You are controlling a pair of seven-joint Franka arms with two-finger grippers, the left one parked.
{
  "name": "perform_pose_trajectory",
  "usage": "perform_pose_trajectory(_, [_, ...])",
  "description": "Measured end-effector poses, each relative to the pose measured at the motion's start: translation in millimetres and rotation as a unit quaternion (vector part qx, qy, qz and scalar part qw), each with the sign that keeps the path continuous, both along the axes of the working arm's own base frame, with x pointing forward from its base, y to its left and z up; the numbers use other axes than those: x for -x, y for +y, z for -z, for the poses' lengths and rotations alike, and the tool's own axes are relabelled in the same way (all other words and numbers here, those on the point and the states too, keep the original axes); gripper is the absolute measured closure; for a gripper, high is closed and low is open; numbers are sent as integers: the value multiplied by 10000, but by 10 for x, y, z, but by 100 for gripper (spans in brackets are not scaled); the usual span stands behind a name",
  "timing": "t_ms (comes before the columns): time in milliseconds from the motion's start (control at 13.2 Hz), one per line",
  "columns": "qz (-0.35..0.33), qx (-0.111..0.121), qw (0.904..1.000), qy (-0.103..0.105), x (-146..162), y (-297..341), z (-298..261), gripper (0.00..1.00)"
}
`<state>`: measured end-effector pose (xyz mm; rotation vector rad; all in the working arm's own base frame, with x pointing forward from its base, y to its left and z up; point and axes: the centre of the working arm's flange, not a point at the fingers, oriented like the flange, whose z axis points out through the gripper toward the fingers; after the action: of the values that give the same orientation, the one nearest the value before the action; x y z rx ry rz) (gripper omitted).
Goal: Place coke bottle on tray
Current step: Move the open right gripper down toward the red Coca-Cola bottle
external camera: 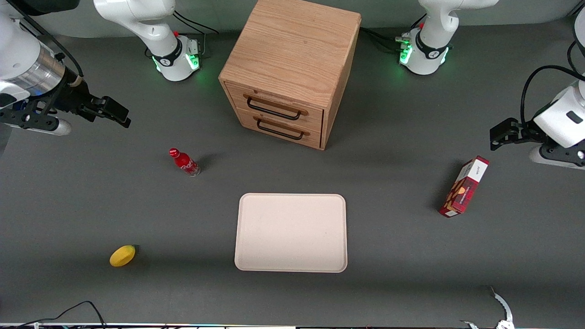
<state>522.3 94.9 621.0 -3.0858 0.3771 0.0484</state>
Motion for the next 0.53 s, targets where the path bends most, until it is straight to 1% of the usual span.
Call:
perform_pose_trajectory(380, [5,10,9999,128,-1,-25,52,0])
perform_pose_trajectory(532, [-65,32,9995,292,-15,30,226,0])
